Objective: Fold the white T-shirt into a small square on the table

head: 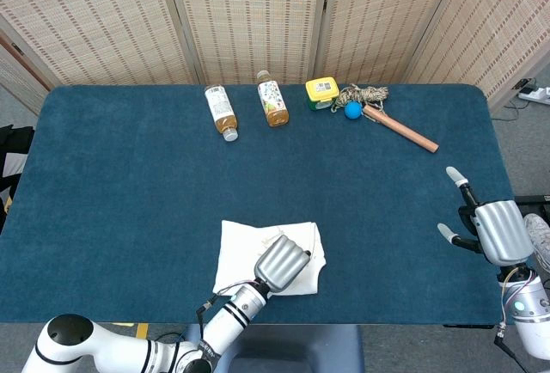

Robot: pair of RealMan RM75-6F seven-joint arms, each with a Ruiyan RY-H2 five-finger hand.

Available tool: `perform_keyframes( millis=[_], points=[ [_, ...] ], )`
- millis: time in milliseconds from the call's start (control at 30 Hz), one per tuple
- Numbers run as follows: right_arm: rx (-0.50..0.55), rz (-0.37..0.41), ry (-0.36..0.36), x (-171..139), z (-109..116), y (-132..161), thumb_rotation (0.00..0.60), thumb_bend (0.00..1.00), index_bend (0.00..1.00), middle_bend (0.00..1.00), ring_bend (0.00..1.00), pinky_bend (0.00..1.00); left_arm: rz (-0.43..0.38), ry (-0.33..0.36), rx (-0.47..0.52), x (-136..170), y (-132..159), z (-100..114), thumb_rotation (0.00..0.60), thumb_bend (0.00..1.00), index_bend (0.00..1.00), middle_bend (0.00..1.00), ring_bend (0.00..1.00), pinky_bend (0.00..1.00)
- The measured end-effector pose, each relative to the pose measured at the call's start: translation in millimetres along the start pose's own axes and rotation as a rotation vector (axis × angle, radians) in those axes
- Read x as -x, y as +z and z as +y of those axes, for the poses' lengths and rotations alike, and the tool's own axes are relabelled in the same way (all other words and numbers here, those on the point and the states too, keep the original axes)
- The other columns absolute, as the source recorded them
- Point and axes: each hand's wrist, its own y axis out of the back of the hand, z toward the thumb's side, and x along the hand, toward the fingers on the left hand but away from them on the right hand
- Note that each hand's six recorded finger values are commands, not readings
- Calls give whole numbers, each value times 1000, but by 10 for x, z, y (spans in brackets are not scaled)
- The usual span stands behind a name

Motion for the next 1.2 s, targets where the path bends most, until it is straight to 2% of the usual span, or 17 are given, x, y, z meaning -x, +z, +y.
perform_keyframes(
  millis=[900,1000,1067,1200],
  points=[
    [-7,-20,1,-45,10,-58,600,211,65,938,937,1000,18,-12,-9,-212,175,-61,600,599,581,923,827,946],
    [-8,-25,1,-55,15,-75,600,210,65,938,937,1000,27,-14,-18,-235,178,-79,600,479,507,918,825,946],
    [-8,-28,0,-58,16,-81,600,210,65,938,937,1000,37,-13,-20,-247,181,-85,600,376,390,912,823,946],
    [-7,-27,-2,-60,21,-79,600,211,65,938,937,1000,56,-1,8,-277,197,-58,600,272,233,909,822,946]
  ],
)
